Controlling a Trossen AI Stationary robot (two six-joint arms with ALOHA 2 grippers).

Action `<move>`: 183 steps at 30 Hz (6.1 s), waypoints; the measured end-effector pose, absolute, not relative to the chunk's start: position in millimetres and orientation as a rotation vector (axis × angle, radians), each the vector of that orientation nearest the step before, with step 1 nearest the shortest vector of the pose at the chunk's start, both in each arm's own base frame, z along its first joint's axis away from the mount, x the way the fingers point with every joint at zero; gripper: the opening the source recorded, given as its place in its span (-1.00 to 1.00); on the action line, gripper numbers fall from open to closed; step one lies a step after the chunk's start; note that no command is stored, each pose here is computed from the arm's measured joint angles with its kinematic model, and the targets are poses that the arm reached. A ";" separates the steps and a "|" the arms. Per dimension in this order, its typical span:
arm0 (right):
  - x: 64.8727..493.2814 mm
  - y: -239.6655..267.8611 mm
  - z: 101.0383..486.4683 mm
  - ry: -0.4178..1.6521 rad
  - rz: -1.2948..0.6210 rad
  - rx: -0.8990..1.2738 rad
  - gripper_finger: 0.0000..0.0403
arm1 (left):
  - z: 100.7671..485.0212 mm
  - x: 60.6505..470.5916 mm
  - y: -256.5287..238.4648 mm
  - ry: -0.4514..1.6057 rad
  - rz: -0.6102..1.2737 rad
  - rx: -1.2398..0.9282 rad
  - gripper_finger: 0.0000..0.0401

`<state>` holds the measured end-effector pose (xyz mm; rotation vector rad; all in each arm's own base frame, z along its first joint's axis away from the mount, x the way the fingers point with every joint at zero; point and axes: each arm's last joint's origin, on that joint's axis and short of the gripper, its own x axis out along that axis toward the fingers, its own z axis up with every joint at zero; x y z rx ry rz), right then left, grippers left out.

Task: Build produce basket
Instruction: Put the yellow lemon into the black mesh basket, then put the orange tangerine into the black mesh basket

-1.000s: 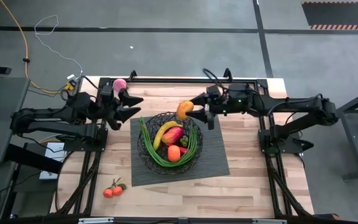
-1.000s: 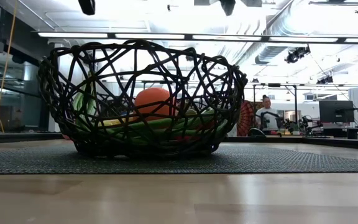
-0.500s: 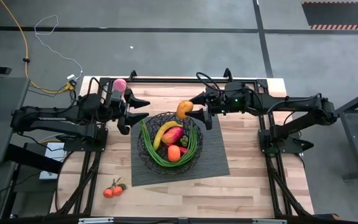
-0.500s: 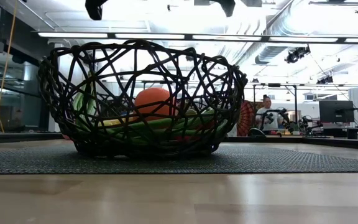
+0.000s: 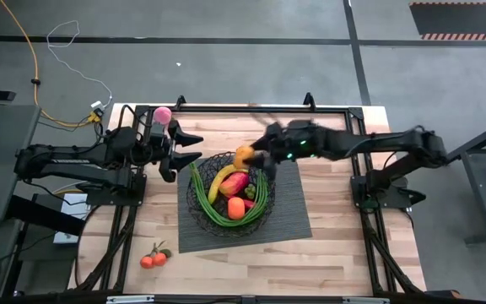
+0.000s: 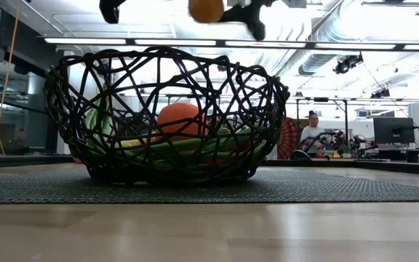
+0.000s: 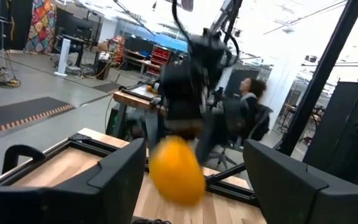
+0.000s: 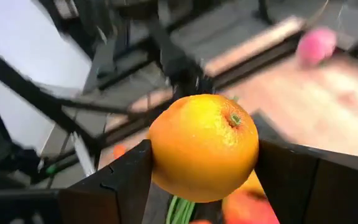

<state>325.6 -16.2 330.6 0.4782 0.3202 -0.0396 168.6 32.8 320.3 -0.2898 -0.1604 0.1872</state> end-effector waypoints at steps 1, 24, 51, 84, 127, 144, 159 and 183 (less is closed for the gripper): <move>332.5 -13.3 322.1 0.349 -0.022 0.497 0.15 | 320.3 168.6 32.9 -0.161 0.192 -0.290 0.28; 444.5 26.2 218.6 0.700 0.176 0.500 0.15 | 319.5 168.7 33.3 -0.155 0.206 -0.292 0.28; 438.4 19.6 208.5 0.761 -0.014 0.334 0.15 | 308.9 149.8 25.8 0.014 0.097 -0.458 0.28; 438.5 17.9 208.6 0.760 0.028 0.293 0.75 | 316.6 93.3 20.2 -0.090 0.255 -0.491 0.28; 223.7 -20.9 292.2 0.011 -0.201 0.516 0.93 | 313.7 137.7 28.1 -0.041 0.248 -0.344 0.28; 223.8 -20.6 290.4 0.028 -0.198 0.547 0.93 | 314.0 137.8 28.0 -0.043 0.241 -0.344 0.28; 223.4 -20.6 285.5 0.073 -0.213 0.589 0.93 | 295.4 153.2 53.8 0.257 0.836 -0.503 0.23; 222.8 -20.2 280.8 0.121 -0.223 0.598 0.93 | 231.7 144.0 185.6 0.698 1.517 -0.775 0.18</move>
